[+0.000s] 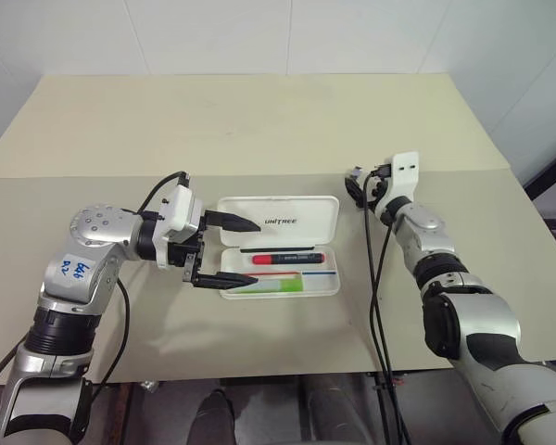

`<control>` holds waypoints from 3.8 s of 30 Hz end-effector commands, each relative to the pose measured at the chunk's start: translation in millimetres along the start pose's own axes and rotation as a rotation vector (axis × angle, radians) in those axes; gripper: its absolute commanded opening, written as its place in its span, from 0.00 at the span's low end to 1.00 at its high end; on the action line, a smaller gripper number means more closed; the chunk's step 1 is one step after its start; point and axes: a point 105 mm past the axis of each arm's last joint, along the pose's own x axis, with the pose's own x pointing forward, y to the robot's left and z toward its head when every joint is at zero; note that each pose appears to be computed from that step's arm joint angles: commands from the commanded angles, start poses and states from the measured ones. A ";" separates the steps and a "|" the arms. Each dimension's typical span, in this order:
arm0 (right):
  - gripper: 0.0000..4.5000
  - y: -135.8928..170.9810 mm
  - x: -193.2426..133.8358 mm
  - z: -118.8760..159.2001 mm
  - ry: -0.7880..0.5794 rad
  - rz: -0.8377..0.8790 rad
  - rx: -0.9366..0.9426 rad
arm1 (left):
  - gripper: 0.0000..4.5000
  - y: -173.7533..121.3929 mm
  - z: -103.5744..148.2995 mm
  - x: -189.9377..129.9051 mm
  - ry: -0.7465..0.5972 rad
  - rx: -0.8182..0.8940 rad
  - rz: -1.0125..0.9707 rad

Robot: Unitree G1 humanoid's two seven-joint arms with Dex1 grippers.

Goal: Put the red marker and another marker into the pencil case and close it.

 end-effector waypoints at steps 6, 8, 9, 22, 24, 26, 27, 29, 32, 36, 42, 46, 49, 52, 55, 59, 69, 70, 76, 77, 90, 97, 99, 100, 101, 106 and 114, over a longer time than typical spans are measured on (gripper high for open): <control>0.99 18.2 10.5 16.4 -0.031 0.044 -0.011 | 1.00 -3.5 14.4 -4.0 -0.010 0.050 0.009; 0.99 21.0 11.4 14.7 -0.021 0.050 -0.012 | 1.00 -3.7 14.6 -4.8 -0.007 0.051 0.012; 0.99 22.0 12.0 13.3 -0.012 0.049 -0.010 | 1.00 -3.9 14.8 -5.1 -0.005 0.051 0.014; 0.99 25.9 16.1 4.1 0.052 0.000 0.033 | 1.00 -7.4 16.5 -6.9 0.003 0.049 0.031; 0.95 25.0 16.0 -1.2 0.082 -0.018 0.044 | 1.00 -7.3 16.7 -7.1 0.004 0.049 0.034; 0.86 23.1 15.4 -5.4 0.102 -0.038 0.052 | 1.00 -7.1 16.9 -7.5 0.005 0.051 0.039; 0.78 22.4 15.2 -6.7 0.109 -0.046 0.056 | 1.00 -7.2 17.0 -7.6 0.006 0.052 0.040; 0.62 21.6 15.1 -7.0 0.111 -0.052 0.061 | 1.00 -6.9 16.9 -7.9 0.007 0.053 0.044; 0.37 20.6 15.2 -5.4 0.105 -0.055 0.060 | 1.00 -6.8 17.1 -7.9 0.006 0.054 0.046; 0.06 19.3 14.9 -4.4 0.102 -0.055 0.055 | 1.00 -5.9 17.2 -7.3 0.003 0.057 0.048; 0.00 17.5 14.0 -2.7 0.089 -0.049 0.056 | 1.00 -5.0 17.7 -5.7 -0.003 0.061 0.045; 0.00 17.3 13.8 1.1 0.068 -0.036 0.048 | 1.00 -4.0 18.2 -4.5 -0.006 0.064 0.042; 0.00 16.8 14.4 10.4 0.029 -0.021 0.050 | 1.00 -3.5 19.0 -4.3 -0.009 0.069 0.041; 0.00 16.8 13.9 17.1 -0.004 0.002 0.054 | 1.00 -3.6 19.2 -4.2 -0.010 0.070 0.040; 0.00 16.2 11.9 20.9 -0.033 0.025 0.046 | 1.00 -3.7 19.1 -3.7 -0.012 0.070 0.038; 0.00 14.4 7.4 26.6 -0.081 0.054 0.024 | 1.00 -3.1 19.3 -2.3 -0.016 0.073 0.031; 0.00 11.0 -27.5 65.2 -0.230 0.164 -0.091 | 1.00 1.3 19.0 1.9 -0.028 0.080 0.005; 0.00 10.4 -35.5 70.0 -0.238 0.176 -0.104 | 1.00 1.9 18.7 2.6 -0.030 0.080 0.000; 0.00 11.1 -79.2 87.6 -0.241 0.227 -0.163 | 1.00 5.3 17.5 7.0 -0.046 0.080 -0.025; 0.00 12.8 -85.4 89.0 -0.237 0.239 -0.170 | 1.00 5.6 17.2 7.3 -0.047 0.081 -0.029; 0.00 77.2 -180.6 91.8 -0.116 0.678 -0.268 | 1.00 11.8 16.3 14.6 -0.069 0.094 -0.073; 0.00 90.1 -204.7 71.5 0.042 0.931 -0.337 | 1.00 13.0 13.8 15.8 -0.077 0.092 -0.095; 0.00 88.4 -205.2 64.3 0.086 1.000 -0.374 | 1.00 12.7 12.2 14.2 -0.072 0.089 -0.095; 0.00 87.0 -204.2 62.1 0.099 1.021 -0.383 | 1.00 12.5 11.3 13.2 -0.068 0.088 -0.094; 0.00 85.7 -203.0 58.8 0.118 1.048 -0.398 | 1.00 12.1 10.1 11.6 -0.064 0.086 -0.092; 0.00 80.0 -194.9 42.3 0.200 1.177 -0.469 | 1.00 6.2 3.1 1.2 -0.040 0.066 -0.078; 0.00 75.5 -169.7 21.4 0.288 1.366 -0.599 | 1.00 -10.5 -9.5 -14.9 -0.011 0.010 -0.042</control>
